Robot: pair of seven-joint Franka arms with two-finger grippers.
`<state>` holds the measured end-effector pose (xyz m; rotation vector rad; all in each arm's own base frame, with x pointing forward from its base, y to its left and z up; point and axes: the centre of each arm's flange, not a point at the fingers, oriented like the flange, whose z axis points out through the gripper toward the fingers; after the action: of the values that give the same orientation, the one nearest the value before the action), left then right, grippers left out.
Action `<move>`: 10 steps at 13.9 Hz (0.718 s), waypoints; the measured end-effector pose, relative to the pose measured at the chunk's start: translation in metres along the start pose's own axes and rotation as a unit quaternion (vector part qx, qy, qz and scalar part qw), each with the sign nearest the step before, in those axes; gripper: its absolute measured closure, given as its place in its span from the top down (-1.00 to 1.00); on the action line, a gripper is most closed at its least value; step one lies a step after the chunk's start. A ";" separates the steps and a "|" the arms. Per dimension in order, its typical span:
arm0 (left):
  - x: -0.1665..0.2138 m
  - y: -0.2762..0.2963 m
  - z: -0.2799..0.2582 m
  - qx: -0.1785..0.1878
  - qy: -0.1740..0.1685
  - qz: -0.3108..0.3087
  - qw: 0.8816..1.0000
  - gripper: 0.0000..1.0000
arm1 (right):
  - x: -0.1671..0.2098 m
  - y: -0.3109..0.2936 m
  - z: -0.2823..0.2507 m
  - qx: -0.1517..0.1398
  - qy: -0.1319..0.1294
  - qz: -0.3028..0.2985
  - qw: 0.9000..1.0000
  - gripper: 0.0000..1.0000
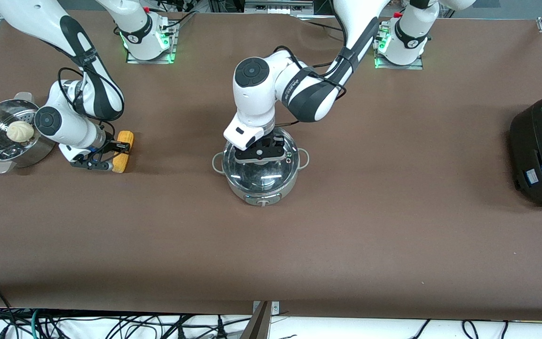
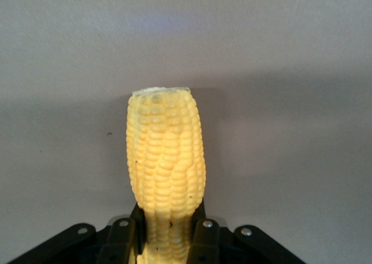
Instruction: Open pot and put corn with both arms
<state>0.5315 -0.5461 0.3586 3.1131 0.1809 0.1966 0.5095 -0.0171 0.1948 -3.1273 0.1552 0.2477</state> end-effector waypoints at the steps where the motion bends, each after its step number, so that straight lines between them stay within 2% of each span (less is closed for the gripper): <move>1: 0.001 -0.001 -0.004 0.000 0.000 0.000 1.000 -0.05 | 0.004 -0.002 -0.007 0.000 -0.005 -0.001 1.000 -0.35; 5: 0.010 -0.012 -0.029 -0.001 0.001 0.020 1.000 -0.05 | 0.025 -0.012 -0.068 0.001 -0.034 0.003 0.999 -0.35; 10: 0.055 -0.073 -0.053 0.012 -0.008 0.070 0.997 -0.05 | 0.039 -0.066 -0.167 0.000 -0.049 0.022 0.999 -0.35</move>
<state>0.5710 -0.4668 0.4159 3.1523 -0.0363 0.1740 0.5807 0.0433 0.3534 -3.1060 0.2239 0.4020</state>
